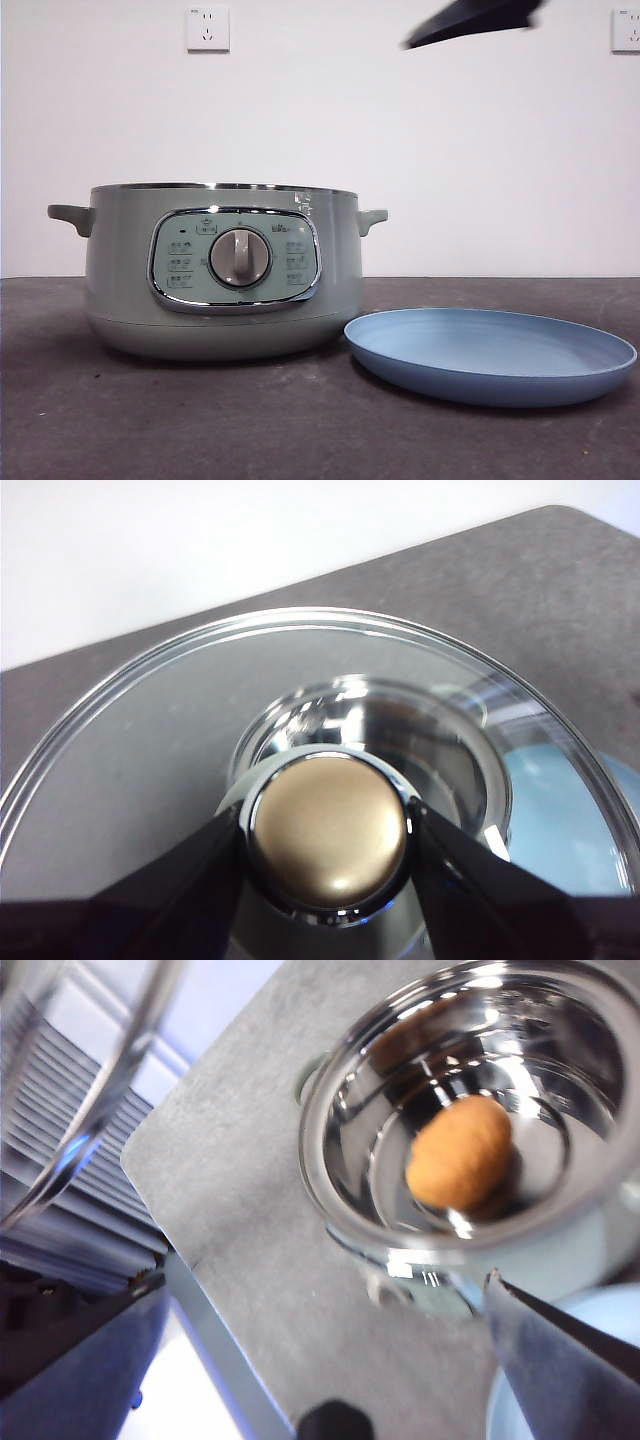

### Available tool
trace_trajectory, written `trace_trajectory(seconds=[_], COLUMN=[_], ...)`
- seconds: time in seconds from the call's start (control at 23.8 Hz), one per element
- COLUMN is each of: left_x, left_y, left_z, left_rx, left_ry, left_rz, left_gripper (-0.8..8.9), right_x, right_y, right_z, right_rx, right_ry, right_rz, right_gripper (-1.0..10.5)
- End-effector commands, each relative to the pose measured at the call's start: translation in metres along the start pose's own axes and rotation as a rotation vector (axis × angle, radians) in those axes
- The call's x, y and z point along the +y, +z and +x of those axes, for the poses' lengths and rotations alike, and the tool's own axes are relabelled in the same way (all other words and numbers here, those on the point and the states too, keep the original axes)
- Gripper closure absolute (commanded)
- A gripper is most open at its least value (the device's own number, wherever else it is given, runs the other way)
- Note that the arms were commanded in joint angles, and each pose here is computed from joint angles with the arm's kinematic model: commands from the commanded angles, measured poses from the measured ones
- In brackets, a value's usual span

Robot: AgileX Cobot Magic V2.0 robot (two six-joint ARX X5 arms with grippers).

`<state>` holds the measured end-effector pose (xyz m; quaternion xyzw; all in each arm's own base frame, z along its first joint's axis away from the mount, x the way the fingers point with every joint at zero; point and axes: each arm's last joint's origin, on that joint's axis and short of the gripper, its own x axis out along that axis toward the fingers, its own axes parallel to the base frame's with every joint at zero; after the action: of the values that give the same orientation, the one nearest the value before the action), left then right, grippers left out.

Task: Take the potato out from the steamer,put the potato on the plate,close the lid

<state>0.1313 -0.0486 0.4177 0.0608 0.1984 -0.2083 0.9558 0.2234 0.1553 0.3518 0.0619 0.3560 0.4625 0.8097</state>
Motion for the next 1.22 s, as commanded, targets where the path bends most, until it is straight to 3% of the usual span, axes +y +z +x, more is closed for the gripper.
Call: trace_trajectory(seconds=[0.04, 0.21, 0.38, 0.63, 1.09, 1.22], left_x=[0.000, -0.003, -0.005, -0.005, -0.006, -0.006], left_y=[-0.002, -0.016, -0.027, -0.030, -0.031, -0.032], left_z=[-0.026, -0.053, -0.071, -0.074, -0.074, -0.074], left_rx=[-0.060, -0.050, -0.039, -0.026, -0.013, -0.003], left_ry=[0.017, 0.041, 0.055, 0.052, 0.043, 0.042], left_rz=[-0.001, -0.005, -0.025, -0.025, -0.026, -0.026], left_gripper=[8.22, 8.22, 8.22, 8.22, 8.22, 8.22], right_x=[-0.001, 0.003, -0.003, -0.027, -0.032, -0.036], right_y=[0.022, 0.049, 0.066, 0.043, 0.019, 0.014], right_z=[0.029, 0.074, 0.133, 0.196, 0.234, 0.239], right_rx=[0.022, 0.063, 0.111, 0.223, 0.292, 0.319], right_ry=[-0.015, -0.060, -0.176, -0.326, -0.395, -0.413], right_rz=[-0.010, -0.045, -0.103, -0.160, -0.194, -0.187], right_gripper=[2.9, 2.9, 2.9, 2.9, 2.9, 3.6])
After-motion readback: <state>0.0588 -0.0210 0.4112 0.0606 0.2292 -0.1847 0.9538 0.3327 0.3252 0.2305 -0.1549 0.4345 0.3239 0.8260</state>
